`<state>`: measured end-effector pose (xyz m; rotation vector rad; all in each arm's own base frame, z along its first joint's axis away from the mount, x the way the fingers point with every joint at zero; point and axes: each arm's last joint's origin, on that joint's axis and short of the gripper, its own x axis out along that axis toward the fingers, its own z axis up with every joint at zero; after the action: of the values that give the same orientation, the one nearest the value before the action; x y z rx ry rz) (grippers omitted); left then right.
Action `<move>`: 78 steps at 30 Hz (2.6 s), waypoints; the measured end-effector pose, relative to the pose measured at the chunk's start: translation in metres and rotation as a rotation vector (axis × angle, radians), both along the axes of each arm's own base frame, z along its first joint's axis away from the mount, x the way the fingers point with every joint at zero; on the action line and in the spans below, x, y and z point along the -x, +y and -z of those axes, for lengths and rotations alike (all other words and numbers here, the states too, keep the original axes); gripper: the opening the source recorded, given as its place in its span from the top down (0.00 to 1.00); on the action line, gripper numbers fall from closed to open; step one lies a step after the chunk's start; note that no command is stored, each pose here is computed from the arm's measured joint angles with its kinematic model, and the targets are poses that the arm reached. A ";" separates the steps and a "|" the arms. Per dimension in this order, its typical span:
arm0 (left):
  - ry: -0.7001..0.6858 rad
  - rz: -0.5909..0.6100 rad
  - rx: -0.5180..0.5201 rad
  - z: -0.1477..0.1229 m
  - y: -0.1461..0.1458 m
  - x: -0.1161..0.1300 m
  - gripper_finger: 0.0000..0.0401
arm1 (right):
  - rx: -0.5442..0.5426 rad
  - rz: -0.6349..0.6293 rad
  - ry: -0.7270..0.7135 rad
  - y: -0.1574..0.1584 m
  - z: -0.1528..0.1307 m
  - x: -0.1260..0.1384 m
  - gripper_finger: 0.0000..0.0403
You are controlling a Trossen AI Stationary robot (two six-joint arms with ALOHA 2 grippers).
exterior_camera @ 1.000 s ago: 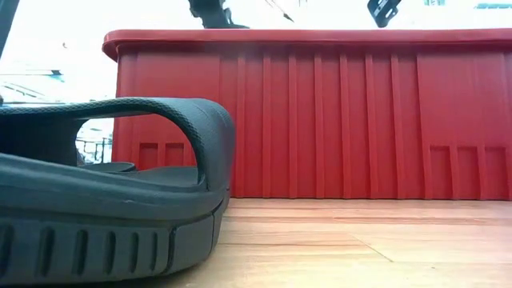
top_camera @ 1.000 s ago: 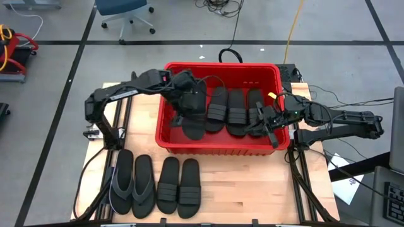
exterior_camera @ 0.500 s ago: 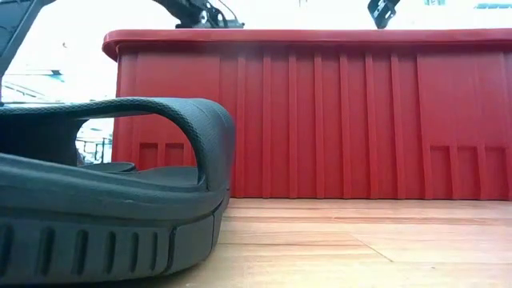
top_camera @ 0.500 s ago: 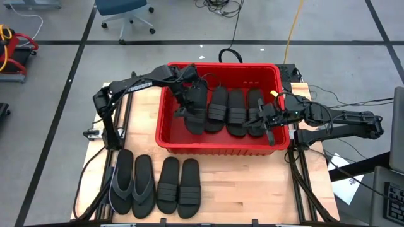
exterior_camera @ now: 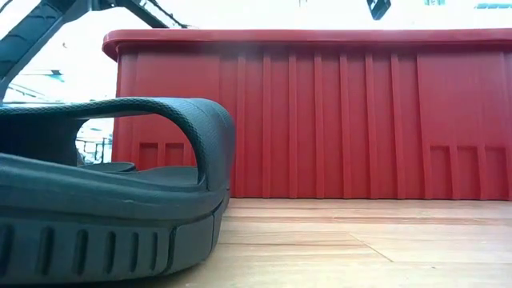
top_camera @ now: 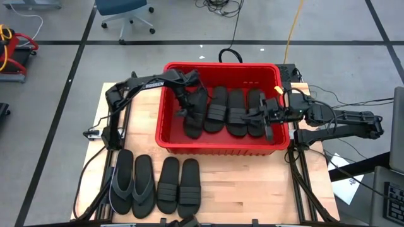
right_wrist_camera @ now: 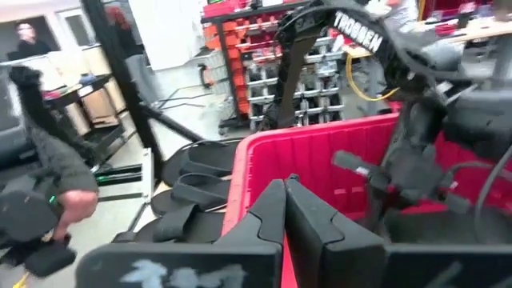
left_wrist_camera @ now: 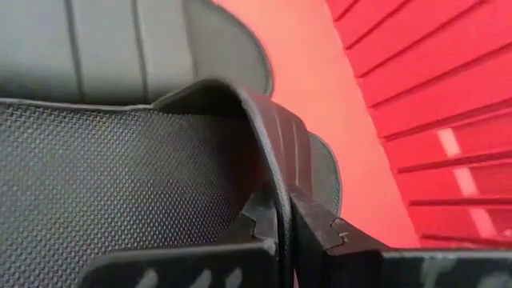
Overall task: Pick and place slides into bin
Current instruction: Put the right black slide into the red bin, then put the right black slide on top of the other black slide into the red bin
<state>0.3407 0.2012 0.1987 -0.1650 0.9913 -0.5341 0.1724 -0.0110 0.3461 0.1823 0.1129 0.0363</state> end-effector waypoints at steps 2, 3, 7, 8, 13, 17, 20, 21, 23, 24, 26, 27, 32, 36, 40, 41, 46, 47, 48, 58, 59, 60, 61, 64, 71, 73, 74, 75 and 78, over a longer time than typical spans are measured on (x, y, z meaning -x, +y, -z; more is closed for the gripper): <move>0.008 -0.017 0.019 0.008 0.005 -0.001 0.99 | 0.000 0.007 -0.001 0.000 0.000 0.000 1.00; 0.010 -0.023 0.026 0.011 0.007 -0.001 0.99 | 0.001 0.007 -0.005 0.000 0.000 0.000 1.00; 0.019 -0.038 0.043 0.018 0.013 0.002 0.99 | -0.030 0.009 -0.041 0.000 -0.004 0.000 1.00; 0.019 -0.042 0.045 0.018 0.015 0.002 0.99 | -0.034 0.009 -0.042 0.000 -0.004 0.000 1.00; 0.003 -0.078 0.029 0.018 0.025 0.006 0.99 | -0.049 0.010 -0.035 0.000 -0.004 0.000 1.00; -0.007 -0.098 0.021 0.018 0.031 0.008 0.99 | -0.049 0.011 -0.035 0.000 -0.004 0.000 1.00; -0.017 -0.098 -0.003 0.019 0.034 0.007 0.99 | -0.049 0.010 -0.035 0.000 -0.004 0.000 1.00; -0.019 -0.096 -0.011 0.020 0.034 0.007 0.99 | -0.049 0.011 -0.035 0.000 -0.004 0.000 1.00; -0.017 -0.102 -0.017 0.020 0.035 0.007 0.99 | -0.049 0.011 -0.035 0.000 -0.004 0.000 1.00; -0.016 -0.103 -0.016 0.020 0.035 0.006 0.99 | -0.049 0.011 -0.035 0.000 -0.004 0.000 1.00; -0.011 -0.109 -0.017 0.020 0.035 0.006 0.97 | -0.049 0.011 -0.034 0.000 -0.004 0.000 1.00; -0.008 -0.110 -0.022 0.020 0.035 0.006 0.96 | -0.049 0.011 -0.034 0.000 -0.004 0.000 1.00; 0.038 -0.155 -0.047 0.021 0.036 0.006 0.90 | -0.049 0.011 -0.034 0.000 -0.004 0.000 1.00; 0.068 -0.203 -0.019 0.021 0.035 0.006 0.83 | -0.053 0.011 -0.034 0.000 -0.004 0.000 1.00; 0.093 -0.251 0.015 0.021 0.035 0.006 0.72 | -0.054 0.011 -0.026 0.000 -0.003 0.000 1.00; 0.101 -0.262 0.024 0.021 0.035 0.006 0.70 | -0.054 0.011 -0.024 0.000 -0.003 0.000 1.00; 0.072 -0.243 0.068 0.017 0.031 0.005 0.55 | -0.054 0.010 -0.024 0.000 -0.003 0.000 1.00; 0.063 -0.238 0.064 0.014 0.031 0.003 0.53 | -0.054 0.006 -0.025 0.000 -0.003 0.000 1.00; 0.060 -0.238 0.053 0.011 0.030 0.002 0.50 | -0.054 0.005 -0.024 0.000 -0.003 0.000 1.00; 0.013 -0.244 -0.120 -0.024 0.022 0.001 0.33 | -0.067 0.033 -0.003 -0.001 0.003 -0.001 1.00; 0.011 -0.250 -0.136 -0.026 0.022 0.001 0.32 | -0.075 0.034 0.004 -0.001 0.006 -0.001 1.00; 0.011 -0.260 -0.145 -0.028 0.023 0.001 0.32 | -0.081 0.035 0.012 -0.001 0.009 -0.002 1.00; 0.012 -0.268 -0.149 -0.028 0.023 0.001 0.31 | -0.091 0.037 0.019 -0.001 0.012 -0.002 1.00; 0.019 -0.294 -0.142 -0.030 0.023 0.001 0.32 | -0.126 0.041 0.039 -0.001 0.020 -0.004 1.00; -0.137 -0.315 -0.168 -0.078 0.006 0.005 0.35 | -0.093 0.014 -0.013 0.002 0.016 -0.004 1.00; -0.285 -0.278 -0.209 -0.109 -0.004 0.009 0.40 | -0.066 0.006 -0.033 0.003 0.014 -0.004 1.00; -0.355 -0.267 -0.235 -0.126 -0.010 0.013 0.44 | -0.055 0.004 -0.033 0.003 0.014 -0.004 1.00; -0.418 -0.255 -0.257 -0.142 -0.018 0.018 0.48 | -0.044 0.004 -0.033 0.003 0.014 -0.005 1.00; -0.602 -0.254 -0.307 -0.189 -0.040 0.035 0.62 | -0.017 0.001 -0.040 0.003 0.013 -0.005 1.00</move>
<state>0.3062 0.1608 0.3875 0.1407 0.4429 -0.1704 0.1769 -0.0077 0.3329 0.1984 0.0723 0.0398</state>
